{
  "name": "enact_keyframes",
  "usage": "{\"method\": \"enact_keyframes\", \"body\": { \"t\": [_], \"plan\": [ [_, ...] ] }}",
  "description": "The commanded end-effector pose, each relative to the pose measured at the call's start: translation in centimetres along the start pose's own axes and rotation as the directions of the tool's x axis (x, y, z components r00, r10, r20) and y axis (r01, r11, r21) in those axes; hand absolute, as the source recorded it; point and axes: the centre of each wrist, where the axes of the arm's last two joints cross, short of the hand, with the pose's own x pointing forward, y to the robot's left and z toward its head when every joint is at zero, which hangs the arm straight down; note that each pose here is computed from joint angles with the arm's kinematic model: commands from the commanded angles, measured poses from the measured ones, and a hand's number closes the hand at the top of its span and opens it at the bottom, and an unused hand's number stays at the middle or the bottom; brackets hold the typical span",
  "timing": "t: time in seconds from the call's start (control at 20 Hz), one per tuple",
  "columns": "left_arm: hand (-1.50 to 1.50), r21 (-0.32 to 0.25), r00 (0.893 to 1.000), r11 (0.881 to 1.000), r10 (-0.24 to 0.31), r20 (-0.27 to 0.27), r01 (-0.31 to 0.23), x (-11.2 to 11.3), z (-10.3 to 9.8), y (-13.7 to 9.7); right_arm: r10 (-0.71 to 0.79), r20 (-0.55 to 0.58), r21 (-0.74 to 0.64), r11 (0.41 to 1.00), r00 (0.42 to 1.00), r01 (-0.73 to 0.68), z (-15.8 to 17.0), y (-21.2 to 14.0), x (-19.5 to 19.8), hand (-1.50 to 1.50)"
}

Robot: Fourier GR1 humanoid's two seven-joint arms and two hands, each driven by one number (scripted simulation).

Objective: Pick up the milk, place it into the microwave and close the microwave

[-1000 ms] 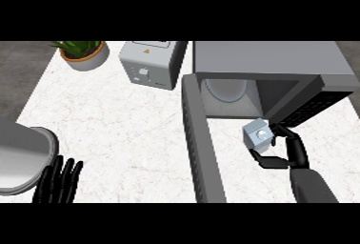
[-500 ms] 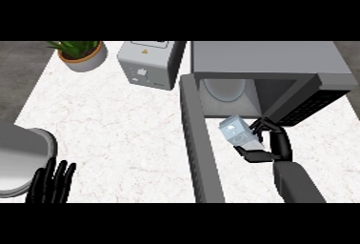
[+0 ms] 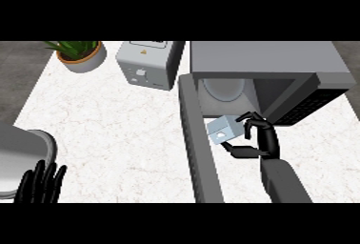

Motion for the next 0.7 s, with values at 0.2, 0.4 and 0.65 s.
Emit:
{"method": "enact_keyframes", "body": {
  "t": [0.2,0.4,0.65],
  "plan": [
    [-1.50,0.006,1.000,1.000,-0.001,0.003,0.001,-0.7,-0.7,0.9,0.091,0.011,-0.044,0.995,0.996,-0.091,-4.2,2.3,3.4,1.50],
    [-1.50,-0.009,1.000,1.000,0.014,-0.012,-0.014,-1.1,-0.8,0.5,0.108,-0.015,-0.067,0.992,0.994,-0.109,-4.4,2.5,3.1,1.50],
    [-1.50,-0.011,1.000,1.000,0.026,-0.015,-0.026,0.0,0.3,2.5,0.189,-0.064,-0.045,0.980,0.980,-0.192,-9.4,1.5,4.2,1.50]
  ]
}}
